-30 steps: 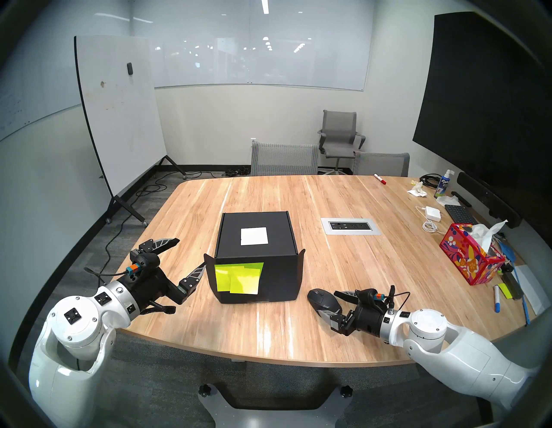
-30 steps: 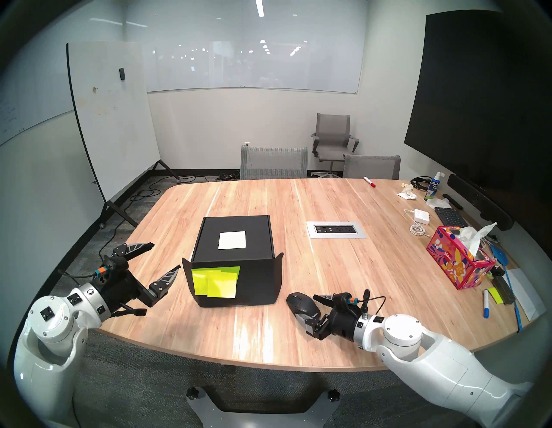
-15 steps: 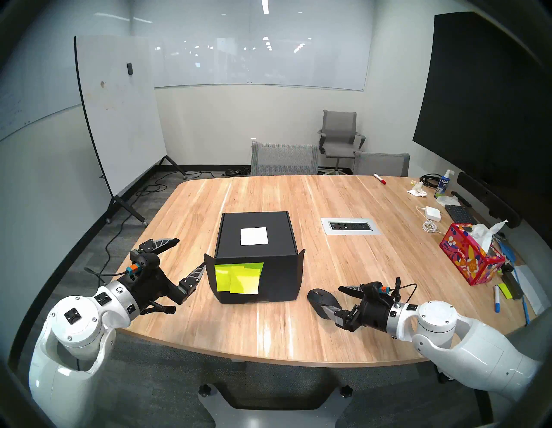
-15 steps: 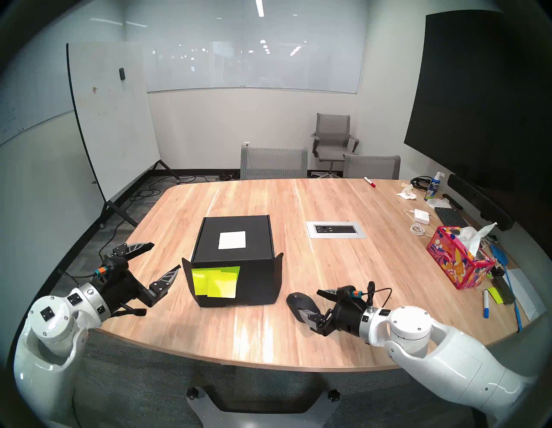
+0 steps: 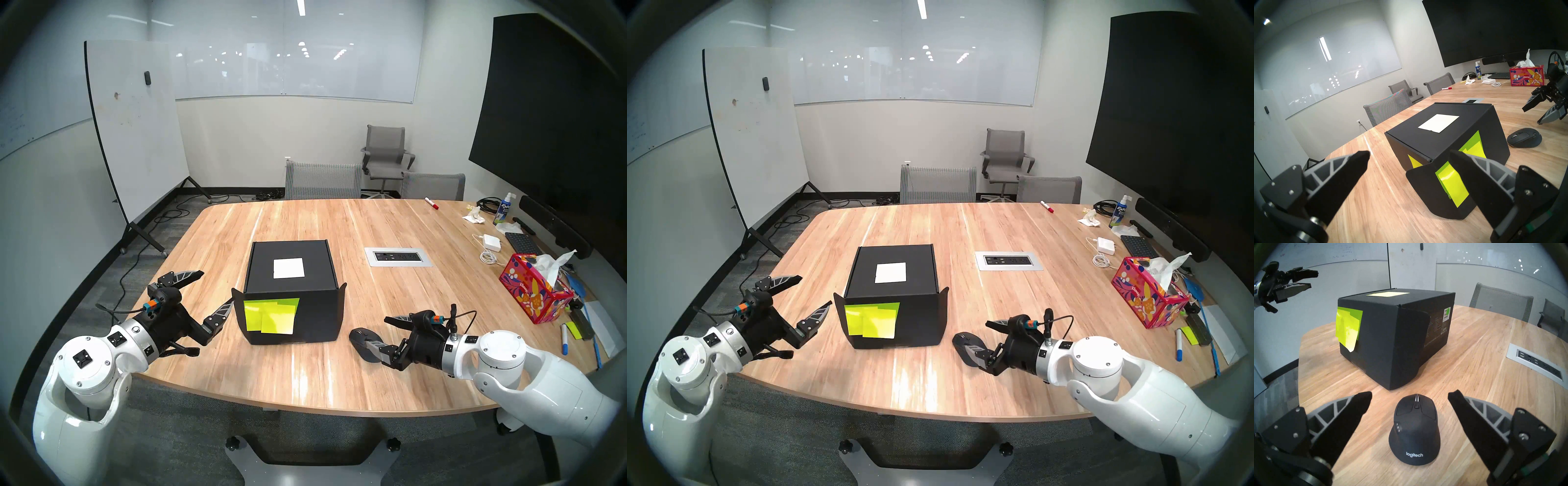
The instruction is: Open the box and place the mouse inside
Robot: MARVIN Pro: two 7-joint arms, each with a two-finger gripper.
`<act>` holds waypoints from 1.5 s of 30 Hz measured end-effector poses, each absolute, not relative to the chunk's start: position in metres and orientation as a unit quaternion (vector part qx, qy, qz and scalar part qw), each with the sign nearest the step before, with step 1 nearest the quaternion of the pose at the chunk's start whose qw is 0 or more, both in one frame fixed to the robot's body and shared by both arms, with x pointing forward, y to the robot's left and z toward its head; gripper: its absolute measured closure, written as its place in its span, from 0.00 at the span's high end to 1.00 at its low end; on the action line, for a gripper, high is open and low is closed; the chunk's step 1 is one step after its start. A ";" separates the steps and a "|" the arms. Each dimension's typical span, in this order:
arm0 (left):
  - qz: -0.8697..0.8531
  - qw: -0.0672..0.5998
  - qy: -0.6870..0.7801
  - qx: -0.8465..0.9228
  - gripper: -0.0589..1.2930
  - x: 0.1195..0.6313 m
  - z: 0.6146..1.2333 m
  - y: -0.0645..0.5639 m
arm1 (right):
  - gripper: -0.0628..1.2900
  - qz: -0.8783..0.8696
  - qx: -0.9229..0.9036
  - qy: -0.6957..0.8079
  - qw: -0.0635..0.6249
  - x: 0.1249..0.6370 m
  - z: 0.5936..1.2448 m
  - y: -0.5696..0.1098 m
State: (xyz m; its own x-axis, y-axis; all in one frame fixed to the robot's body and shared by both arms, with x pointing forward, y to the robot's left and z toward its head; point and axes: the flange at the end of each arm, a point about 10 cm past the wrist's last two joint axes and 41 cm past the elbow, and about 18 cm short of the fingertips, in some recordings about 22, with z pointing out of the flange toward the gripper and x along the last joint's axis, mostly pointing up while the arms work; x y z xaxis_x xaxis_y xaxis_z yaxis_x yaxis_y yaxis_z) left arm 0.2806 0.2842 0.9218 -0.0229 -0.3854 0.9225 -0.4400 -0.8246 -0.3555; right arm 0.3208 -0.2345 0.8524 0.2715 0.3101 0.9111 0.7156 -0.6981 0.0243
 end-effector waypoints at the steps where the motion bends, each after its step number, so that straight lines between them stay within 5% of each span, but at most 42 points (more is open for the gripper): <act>1: 0.651 0.021 -0.295 0.699 0.98 0.281 0.922 0.284 | 0.93 -0.508 -0.768 -0.336 0.200 0.320 0.856 -0.233; 45: 0.651 0.021 -0.295 0.698 0.98 0.281 0.922 0.284 | 0.93 -0.541 -0.741 -0.359 0.171 0.300 0.874 -0.219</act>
